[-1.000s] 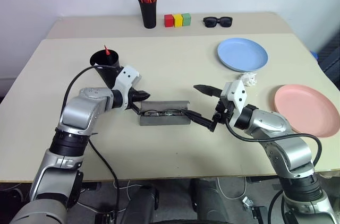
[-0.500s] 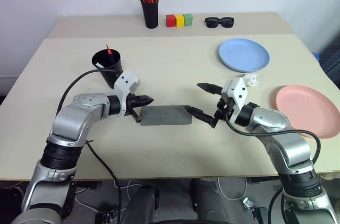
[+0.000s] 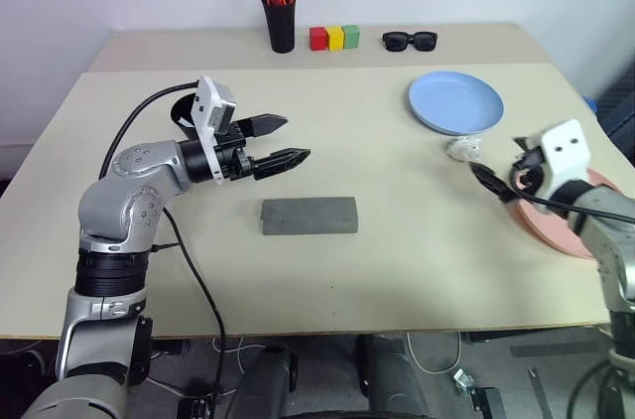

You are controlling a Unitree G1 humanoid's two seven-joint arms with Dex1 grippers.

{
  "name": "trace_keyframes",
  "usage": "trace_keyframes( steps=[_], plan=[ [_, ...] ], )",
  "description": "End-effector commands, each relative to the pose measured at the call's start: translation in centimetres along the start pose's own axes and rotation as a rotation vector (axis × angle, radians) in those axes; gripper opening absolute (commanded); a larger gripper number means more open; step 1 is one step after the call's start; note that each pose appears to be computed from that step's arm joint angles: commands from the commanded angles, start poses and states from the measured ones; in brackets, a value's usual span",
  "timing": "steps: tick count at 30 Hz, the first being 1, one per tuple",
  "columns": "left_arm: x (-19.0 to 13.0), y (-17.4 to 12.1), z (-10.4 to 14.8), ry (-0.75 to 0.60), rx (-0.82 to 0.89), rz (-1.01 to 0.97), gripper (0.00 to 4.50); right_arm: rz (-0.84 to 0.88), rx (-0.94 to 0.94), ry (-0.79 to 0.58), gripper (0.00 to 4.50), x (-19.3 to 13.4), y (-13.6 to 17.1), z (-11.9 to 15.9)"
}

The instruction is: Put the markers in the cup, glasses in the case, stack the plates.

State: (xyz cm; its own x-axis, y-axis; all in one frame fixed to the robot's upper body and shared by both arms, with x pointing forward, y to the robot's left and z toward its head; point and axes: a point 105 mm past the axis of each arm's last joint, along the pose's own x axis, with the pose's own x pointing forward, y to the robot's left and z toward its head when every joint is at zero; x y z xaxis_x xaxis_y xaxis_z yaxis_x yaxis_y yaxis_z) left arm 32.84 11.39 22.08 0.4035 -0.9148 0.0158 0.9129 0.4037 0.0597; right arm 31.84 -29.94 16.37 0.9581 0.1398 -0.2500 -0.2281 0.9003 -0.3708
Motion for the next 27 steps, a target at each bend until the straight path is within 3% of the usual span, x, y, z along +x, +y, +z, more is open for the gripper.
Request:
trace_keyframes(
  steps=[1, 3, 6, 9, 16, 22, 27],
  plan=[
    [0.2, -1.4, 0.9, -0.028, -0.010, -0.116, 4.47, -0.036, -0.023, 0.066, 4.50, -1.3, -0.4, -1.1],
    [0.1, -2.2, 0.7, -0.014, -0.057, -0.177, 4.47, -0.078, 0.010, 0.122, 4.50, -1.6, -0.9, -2.6],
    [0.4, -1.8, 1.0, -0.038, 0.046, -0.141, 4.47, -0.096, 0.033, 0.227, 4.50, -2.0, -1.0, -4.8],
    [0.4, -1.7, 1.4, -0.052, 0.039, -0.148, 4.50, -0.131, 0.111, 0.265, 3.72, -2.0, -1.5, -5.7],
    [0.1, -1.9, 1.2, -0.033, 0.055, -0.138, 4.50, -0.186, 0.098, 0.287, 0.18, -1.4, -2.9, -5.7],
    [-0.1, -0.8, 0.7, -0.029, 0.074, -0.038, 4.50, -0.321, 0.000, 0.098, 0.08, 0.2, -6.4, -0.3],
    [0.7, 1.3, 1.2, -0.073, 0.123, 0.137, 4.50, -0.221, -0.064, -0.087, 0.08, 4.3, -4.6, 4.3]
  ],
)
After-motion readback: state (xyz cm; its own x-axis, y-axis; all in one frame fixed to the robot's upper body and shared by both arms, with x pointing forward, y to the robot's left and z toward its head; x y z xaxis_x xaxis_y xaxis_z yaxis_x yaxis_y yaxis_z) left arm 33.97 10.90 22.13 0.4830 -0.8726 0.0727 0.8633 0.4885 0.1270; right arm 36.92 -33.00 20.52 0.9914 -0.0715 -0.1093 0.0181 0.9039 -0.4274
